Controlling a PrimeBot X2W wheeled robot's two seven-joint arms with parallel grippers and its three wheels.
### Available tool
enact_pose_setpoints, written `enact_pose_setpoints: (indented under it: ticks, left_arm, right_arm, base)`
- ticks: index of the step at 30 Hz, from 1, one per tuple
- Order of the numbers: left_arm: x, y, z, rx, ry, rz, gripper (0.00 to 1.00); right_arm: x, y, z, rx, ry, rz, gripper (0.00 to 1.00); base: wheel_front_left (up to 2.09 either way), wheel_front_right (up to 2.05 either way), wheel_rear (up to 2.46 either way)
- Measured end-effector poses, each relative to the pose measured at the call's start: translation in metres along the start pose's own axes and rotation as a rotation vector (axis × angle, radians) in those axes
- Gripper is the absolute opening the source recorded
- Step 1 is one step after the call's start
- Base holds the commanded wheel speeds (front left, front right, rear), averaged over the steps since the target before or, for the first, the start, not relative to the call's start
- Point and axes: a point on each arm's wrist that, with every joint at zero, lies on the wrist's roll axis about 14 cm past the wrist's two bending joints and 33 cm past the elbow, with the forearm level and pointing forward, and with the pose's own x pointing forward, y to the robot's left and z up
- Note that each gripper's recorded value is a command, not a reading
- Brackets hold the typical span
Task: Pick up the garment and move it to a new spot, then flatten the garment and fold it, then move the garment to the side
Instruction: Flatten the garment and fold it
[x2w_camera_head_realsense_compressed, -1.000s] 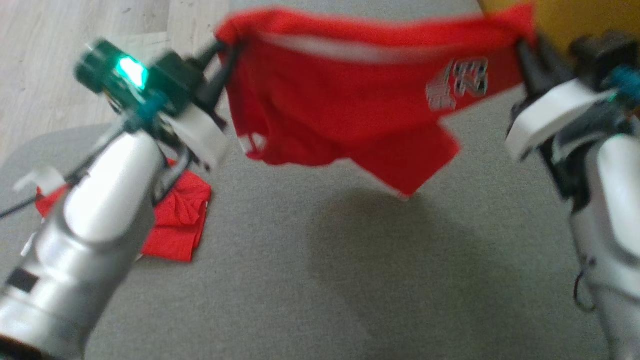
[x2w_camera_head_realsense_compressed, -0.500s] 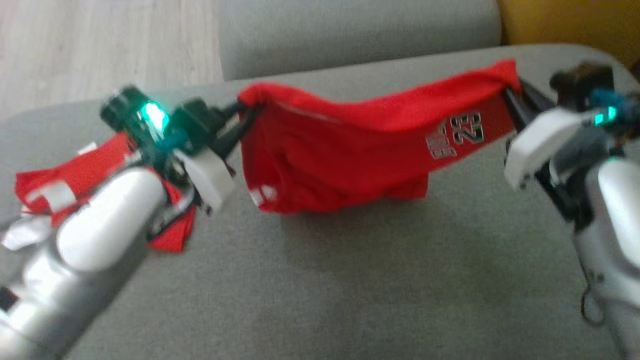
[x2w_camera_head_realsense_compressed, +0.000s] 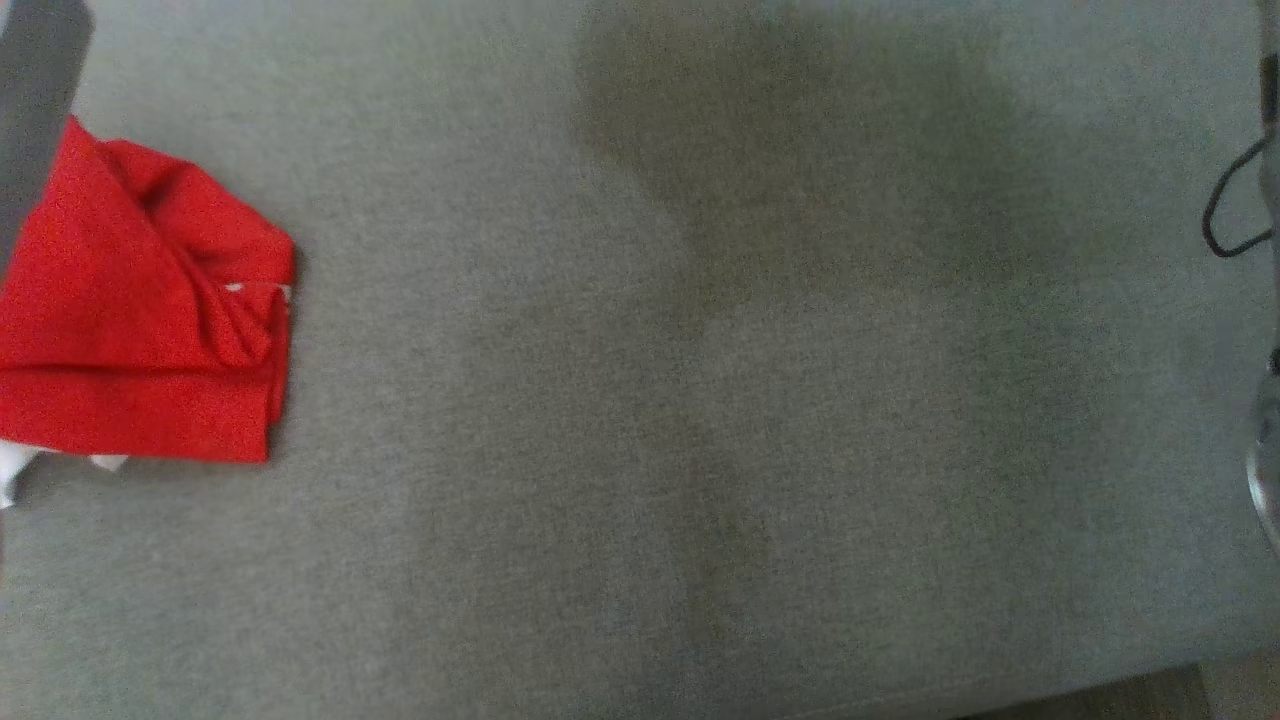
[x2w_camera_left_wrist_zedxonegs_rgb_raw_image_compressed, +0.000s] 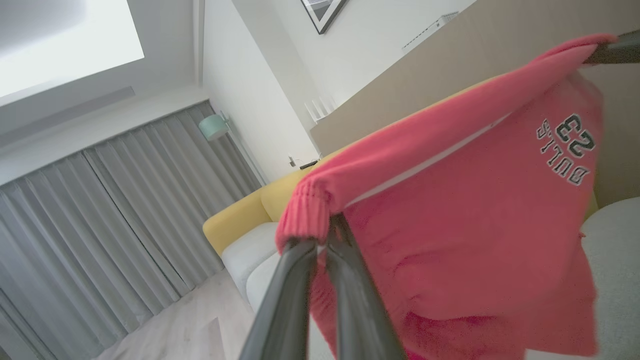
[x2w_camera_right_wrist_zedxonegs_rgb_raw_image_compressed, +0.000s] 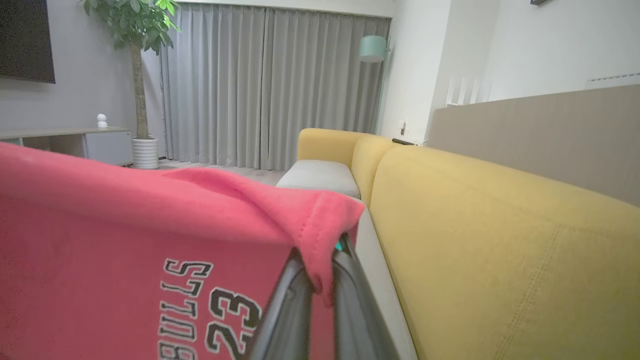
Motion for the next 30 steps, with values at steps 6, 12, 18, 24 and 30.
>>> enact_pose_setpoints:
  ticks: [6,12,18,24,30]
  left_arm:
    - [0.006,-0.045,-0.064,-0.111,0.07,-0.042,0.0]
    - [-0.048,-0.132,-0.122,-0.209,0.224,-0.209,0.0]
    - [-0.126,-0.205,-0.155,-0.239,0.382,-0.382,0.0]
    - [-0.169,-0.235,-0.149,-0.226,0.422,-0.48,0.0]
    - [-0.192,-0.247,-0.133,-0.225,0.425,-0.499,0.0]
  right_arm:
    - [-0.006,-0.009,-0.098,0.009,0.199,-0.048,0.0]
    - [-0.063,0.004,-0.2,-0.053,0.537,0.008,0.0]
    - [-0.139,0.014,-0.26,-0.158,0.84,0.102,0.0]
    - [-0.182,0.012,-0.268,-0.202,0.955,0.174,0.0]
    - [-0.211,0.007,-0.252,-0.196,1.025,0.238,0.0]
  base:
    - [0.0,0.0,0.0]
    - [0.0,0.0,0.0]
    - [0.0,0.0,0.0]
    - [0.0,0.0,0.0]
    - [0.0,0.0,0.0]
